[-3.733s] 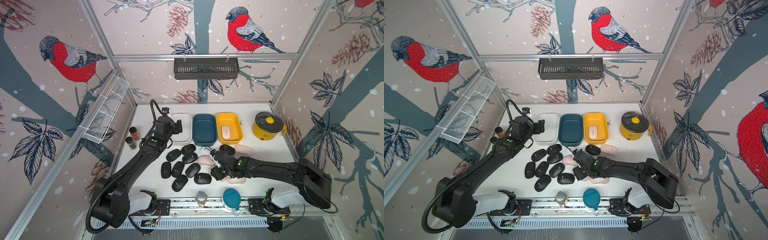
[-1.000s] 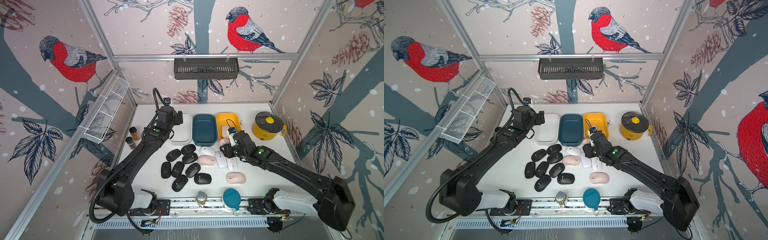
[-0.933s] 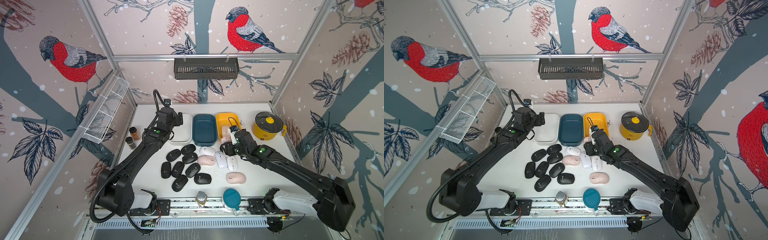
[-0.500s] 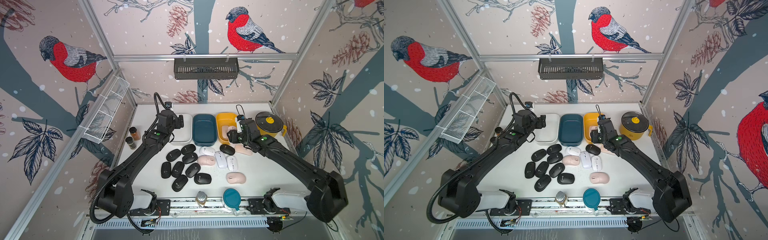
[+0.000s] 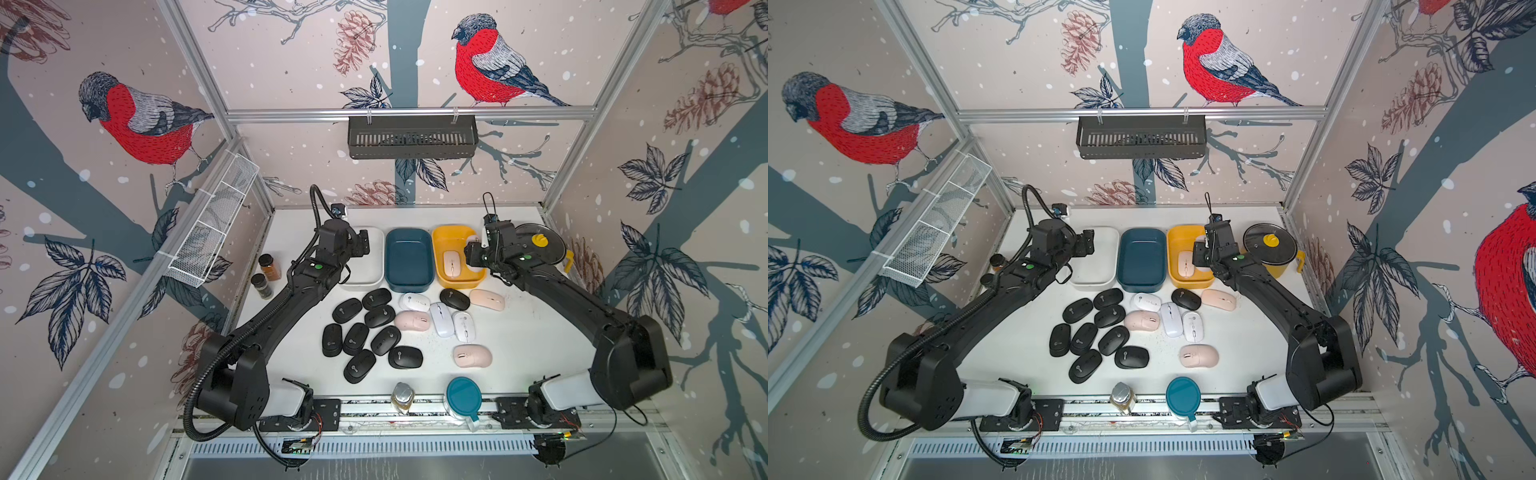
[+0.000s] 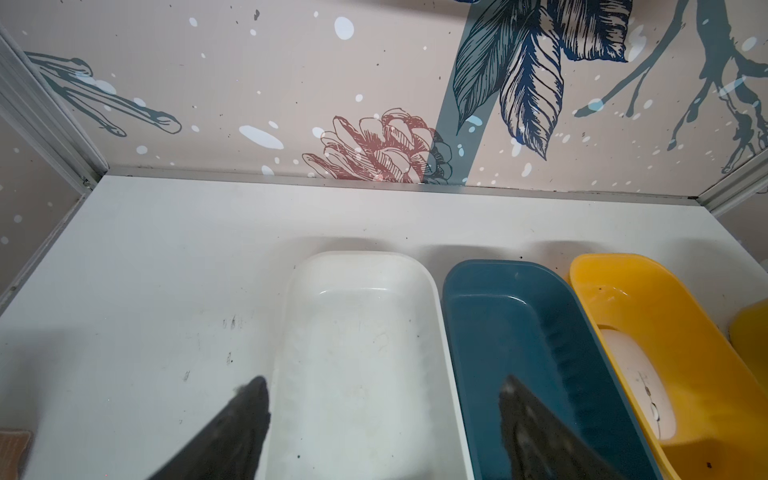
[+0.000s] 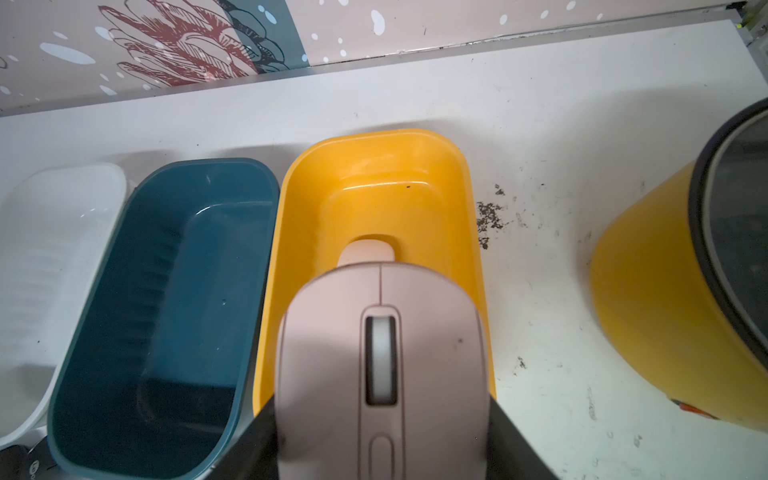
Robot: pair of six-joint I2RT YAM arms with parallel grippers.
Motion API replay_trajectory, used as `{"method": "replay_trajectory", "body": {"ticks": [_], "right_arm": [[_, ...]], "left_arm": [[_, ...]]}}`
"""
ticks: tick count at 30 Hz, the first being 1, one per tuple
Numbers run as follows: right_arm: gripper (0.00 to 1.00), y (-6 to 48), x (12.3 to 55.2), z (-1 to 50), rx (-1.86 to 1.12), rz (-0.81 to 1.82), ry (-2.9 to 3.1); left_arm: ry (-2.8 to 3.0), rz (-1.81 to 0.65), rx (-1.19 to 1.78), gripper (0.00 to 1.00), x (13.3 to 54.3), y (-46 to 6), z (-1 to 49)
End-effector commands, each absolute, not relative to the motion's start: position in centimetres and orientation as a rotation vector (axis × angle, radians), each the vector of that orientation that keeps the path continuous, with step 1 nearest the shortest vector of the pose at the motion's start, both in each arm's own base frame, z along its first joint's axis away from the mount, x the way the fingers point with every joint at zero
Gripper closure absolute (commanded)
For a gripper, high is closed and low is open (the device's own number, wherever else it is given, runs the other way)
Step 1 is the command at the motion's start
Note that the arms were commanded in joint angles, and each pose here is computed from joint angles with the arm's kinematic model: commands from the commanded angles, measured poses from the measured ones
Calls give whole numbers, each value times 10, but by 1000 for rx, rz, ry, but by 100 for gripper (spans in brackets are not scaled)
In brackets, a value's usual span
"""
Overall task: Place the mice by color into the storage box
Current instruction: Place the mouse in the storage box.
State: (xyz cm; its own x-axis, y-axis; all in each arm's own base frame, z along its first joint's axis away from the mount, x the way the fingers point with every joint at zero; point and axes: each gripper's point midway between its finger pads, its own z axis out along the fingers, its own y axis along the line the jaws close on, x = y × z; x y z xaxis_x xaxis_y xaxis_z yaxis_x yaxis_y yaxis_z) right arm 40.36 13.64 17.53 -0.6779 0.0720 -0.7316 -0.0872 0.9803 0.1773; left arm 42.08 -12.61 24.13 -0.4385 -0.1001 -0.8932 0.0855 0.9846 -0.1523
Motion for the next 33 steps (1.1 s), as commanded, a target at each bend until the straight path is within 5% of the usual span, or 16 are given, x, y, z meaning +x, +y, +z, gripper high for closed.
{"method": "replay_trajectory", "body": {"ticks": [1,33], "right_arm": [[47,133,420,180,-14,217,2265],[48,127,455,78,34,45,2492]], "left_arm": [[1996,-229,-18,15,423,-129,247],[2046,-246,-51,15,421,-129,233]]}}
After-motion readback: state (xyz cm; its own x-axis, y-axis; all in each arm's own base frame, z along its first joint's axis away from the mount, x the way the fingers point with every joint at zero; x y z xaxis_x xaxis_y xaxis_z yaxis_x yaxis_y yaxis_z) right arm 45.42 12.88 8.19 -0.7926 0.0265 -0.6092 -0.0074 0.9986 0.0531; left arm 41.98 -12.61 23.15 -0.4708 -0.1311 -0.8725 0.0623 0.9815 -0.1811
